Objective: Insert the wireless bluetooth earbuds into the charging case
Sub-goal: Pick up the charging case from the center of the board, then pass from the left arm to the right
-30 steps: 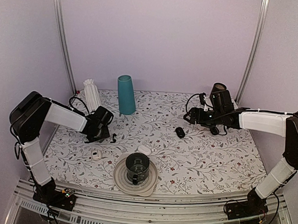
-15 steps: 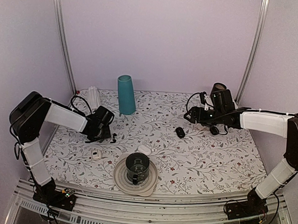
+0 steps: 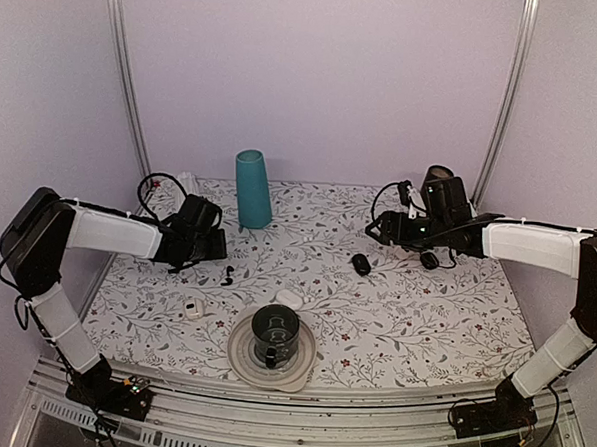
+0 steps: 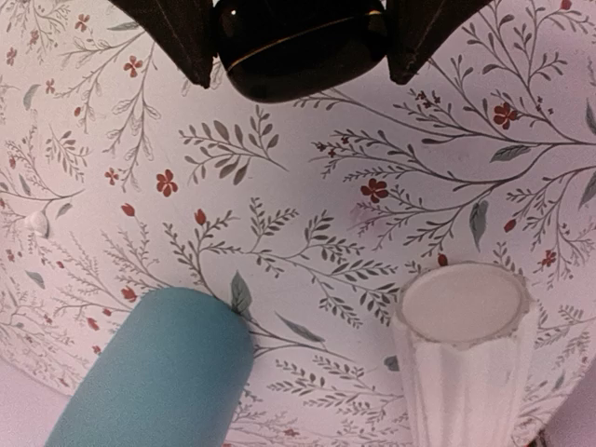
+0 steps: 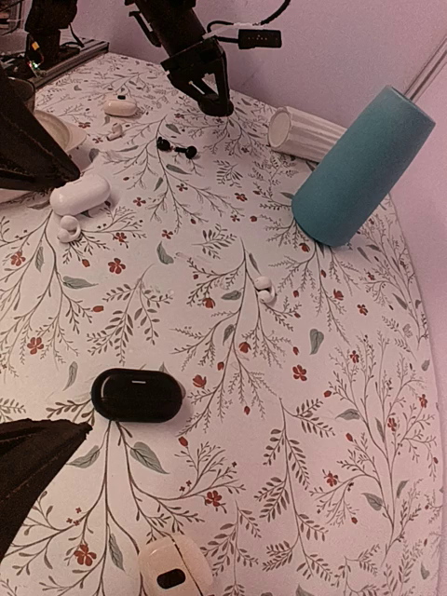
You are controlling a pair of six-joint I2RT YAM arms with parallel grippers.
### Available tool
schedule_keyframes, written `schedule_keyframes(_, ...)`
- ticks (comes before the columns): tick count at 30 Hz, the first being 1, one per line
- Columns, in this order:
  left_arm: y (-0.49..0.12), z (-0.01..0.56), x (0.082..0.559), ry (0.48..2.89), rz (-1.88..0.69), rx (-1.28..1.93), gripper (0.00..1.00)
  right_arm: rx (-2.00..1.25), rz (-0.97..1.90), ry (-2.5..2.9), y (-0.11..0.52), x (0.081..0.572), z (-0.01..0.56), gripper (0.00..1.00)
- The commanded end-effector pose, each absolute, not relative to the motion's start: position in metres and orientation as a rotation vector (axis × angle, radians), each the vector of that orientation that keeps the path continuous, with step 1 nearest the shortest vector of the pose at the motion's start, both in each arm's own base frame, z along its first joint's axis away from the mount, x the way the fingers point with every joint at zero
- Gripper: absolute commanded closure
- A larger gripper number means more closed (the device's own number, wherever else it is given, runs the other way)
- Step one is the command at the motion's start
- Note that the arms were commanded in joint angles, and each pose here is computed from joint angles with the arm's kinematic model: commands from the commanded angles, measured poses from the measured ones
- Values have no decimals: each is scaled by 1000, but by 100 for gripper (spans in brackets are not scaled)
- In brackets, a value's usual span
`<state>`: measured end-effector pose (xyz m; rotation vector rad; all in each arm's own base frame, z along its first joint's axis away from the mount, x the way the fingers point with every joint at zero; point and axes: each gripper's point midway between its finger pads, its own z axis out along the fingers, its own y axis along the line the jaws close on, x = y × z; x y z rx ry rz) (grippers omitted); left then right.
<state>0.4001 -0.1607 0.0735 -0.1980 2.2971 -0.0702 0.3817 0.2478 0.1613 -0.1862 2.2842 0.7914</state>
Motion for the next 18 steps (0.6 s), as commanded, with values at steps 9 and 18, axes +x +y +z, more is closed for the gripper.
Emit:
schedule_keyframes(9,-250,190,391,1982,-603,219,76,-308,1072,2115,285,365,210,15)
schedule_keyframes(18,-319,252,338,1719,-994,574,76,-419,1320,1948,319,338,257,16)
